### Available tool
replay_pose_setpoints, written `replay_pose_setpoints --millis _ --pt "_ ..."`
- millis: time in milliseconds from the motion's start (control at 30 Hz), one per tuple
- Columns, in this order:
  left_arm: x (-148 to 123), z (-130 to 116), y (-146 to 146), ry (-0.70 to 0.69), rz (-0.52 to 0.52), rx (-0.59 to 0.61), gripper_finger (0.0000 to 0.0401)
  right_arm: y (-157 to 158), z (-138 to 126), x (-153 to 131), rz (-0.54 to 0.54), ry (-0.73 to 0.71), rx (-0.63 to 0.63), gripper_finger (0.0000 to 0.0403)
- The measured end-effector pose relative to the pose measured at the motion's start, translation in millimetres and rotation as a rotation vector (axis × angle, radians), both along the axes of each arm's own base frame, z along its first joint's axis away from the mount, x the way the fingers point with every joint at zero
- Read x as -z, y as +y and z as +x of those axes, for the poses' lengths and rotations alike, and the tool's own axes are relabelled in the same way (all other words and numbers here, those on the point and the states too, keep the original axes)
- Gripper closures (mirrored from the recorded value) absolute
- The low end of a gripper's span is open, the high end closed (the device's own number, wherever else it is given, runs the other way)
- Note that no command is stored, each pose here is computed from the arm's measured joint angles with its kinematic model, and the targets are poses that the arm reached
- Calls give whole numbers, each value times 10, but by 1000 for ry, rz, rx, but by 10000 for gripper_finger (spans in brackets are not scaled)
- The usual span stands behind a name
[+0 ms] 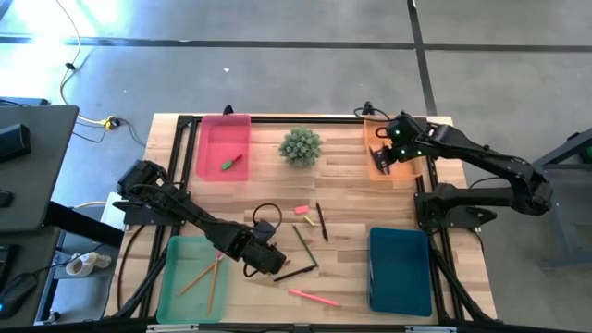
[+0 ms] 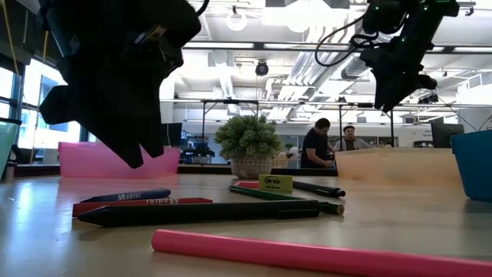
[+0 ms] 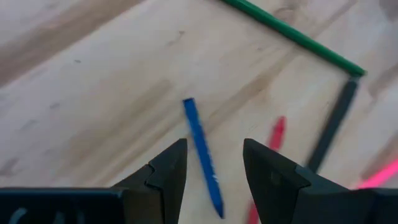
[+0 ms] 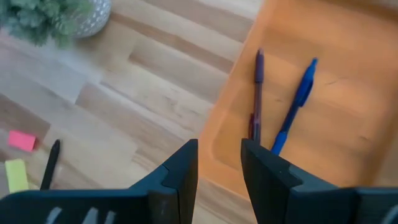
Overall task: Sort crayons/erasers/pens/pencils in bins
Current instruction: Put the blue crayon into the blue bin
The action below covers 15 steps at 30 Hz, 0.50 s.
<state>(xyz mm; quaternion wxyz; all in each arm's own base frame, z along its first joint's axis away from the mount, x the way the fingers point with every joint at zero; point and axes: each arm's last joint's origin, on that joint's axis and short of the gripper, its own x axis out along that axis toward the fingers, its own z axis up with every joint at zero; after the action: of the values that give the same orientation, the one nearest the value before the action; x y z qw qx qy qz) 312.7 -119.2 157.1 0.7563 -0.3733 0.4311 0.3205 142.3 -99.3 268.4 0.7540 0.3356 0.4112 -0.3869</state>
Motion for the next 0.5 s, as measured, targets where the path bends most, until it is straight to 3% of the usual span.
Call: replay_pose_setpoints --millis 500 --pt "116 25 -13 31 8 16 256 59 42 9 -6 13 -6 289"
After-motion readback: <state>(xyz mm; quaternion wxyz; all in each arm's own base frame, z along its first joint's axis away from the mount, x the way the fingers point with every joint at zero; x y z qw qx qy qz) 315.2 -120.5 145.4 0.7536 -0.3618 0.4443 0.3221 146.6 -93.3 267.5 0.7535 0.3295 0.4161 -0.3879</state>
